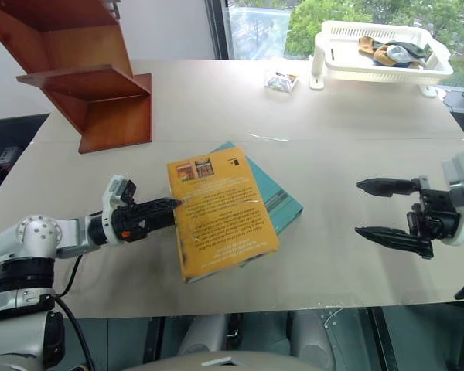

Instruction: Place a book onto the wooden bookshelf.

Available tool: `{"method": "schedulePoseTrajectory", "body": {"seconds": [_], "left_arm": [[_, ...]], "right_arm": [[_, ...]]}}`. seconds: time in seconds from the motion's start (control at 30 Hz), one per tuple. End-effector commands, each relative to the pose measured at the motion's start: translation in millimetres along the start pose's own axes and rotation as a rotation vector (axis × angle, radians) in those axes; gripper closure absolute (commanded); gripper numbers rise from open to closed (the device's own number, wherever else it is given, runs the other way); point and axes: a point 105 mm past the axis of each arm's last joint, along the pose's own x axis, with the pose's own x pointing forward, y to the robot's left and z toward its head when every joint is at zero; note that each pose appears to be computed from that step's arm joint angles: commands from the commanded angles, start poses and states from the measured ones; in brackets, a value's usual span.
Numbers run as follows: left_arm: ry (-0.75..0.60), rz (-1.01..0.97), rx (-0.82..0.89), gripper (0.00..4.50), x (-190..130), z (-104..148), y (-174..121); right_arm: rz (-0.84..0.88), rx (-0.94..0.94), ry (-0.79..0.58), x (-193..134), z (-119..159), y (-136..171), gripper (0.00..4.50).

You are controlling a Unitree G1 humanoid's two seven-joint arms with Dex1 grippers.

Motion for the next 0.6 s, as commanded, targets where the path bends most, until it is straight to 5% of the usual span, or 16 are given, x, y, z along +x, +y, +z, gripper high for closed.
{"method": "schedulePoseTrajectory", "body": {"seconds": [0.03, 0.13, 0.2, 0.43, 0.6], "left_arm": [[0.0, -0.036, 0.017, 2.65, 0.0, 2.7, -7.2], [0.008, -0.049, 0.014, 4.05, 4.9, 1.8, -7.4], [0.013, -0.061, 0.009, 4.49, 7.9, 0.9, -8.7], [0.01, -0.158, 0.015, 4.49, 2.4, 0.7, -31.0], [-0.043, -0.274, 0.16, 4.49, 7.9, 23.7, -74.1]], "right_arm": [[-0.004, -0.055, -0.004, -1.5, 9.4, 1.6, 0.0], [-0.004, -0.056, -0.001, -1.9, 9.5, 1.0, 0.0], [-0.006, -0.057, 0.001, -2.3, 9.6, 0.9, 0.0], [-0.014, -0.059, 0.005, -4.5, 11.4, 2.7, 0.0], [-0.018, -0.063, 0.004, -4.8, 11.8, 2.4, 0.0]]}}
